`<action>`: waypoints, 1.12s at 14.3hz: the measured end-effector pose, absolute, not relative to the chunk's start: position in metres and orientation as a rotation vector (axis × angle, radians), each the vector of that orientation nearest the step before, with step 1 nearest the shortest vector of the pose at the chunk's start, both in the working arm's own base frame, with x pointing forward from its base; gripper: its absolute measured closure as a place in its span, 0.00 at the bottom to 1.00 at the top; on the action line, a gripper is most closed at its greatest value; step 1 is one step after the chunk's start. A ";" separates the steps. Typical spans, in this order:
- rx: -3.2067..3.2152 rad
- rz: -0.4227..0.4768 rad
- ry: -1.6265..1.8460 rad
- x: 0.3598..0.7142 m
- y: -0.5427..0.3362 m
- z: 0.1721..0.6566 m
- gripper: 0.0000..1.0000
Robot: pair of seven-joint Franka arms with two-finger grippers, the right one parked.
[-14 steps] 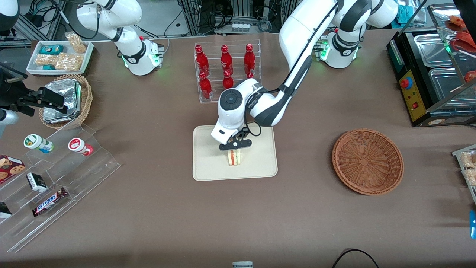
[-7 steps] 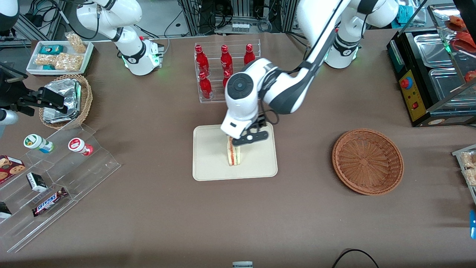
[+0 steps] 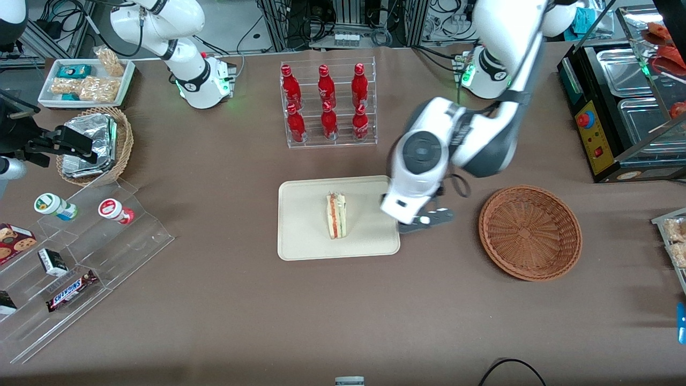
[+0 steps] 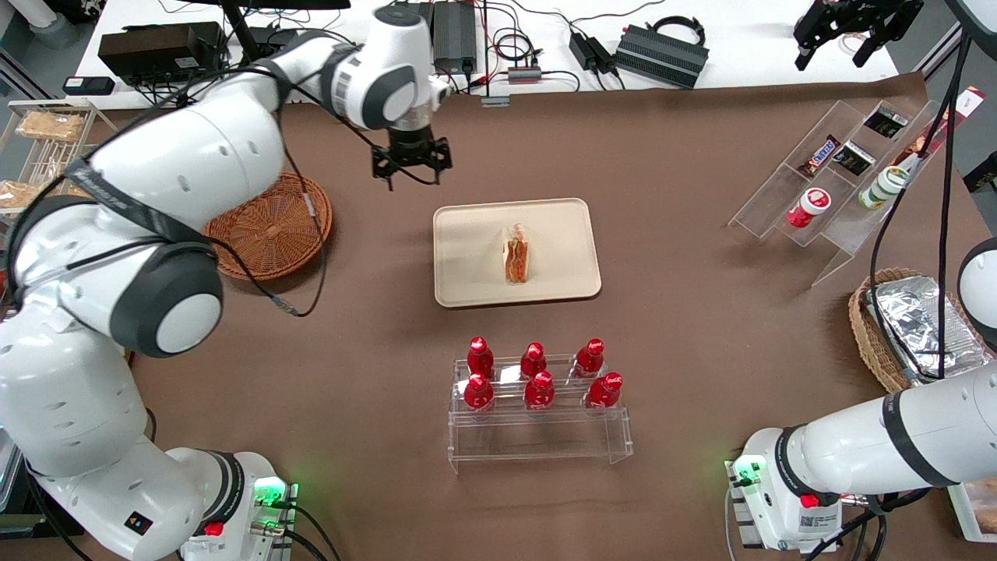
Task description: Place sandwich from basket to tray
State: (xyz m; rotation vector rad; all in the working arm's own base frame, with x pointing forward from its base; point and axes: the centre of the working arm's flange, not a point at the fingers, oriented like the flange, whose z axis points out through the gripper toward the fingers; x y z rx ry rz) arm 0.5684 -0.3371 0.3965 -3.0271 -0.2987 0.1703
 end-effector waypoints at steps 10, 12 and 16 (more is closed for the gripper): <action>-3.096 0.202 0.091 0.562 -0.139 0.508 0.00; -3.103 0.202 0.128 0.563 -0.112 0.527 0.00; -3.124 0.151 0.133 0.563 -0.077 0.572 0.00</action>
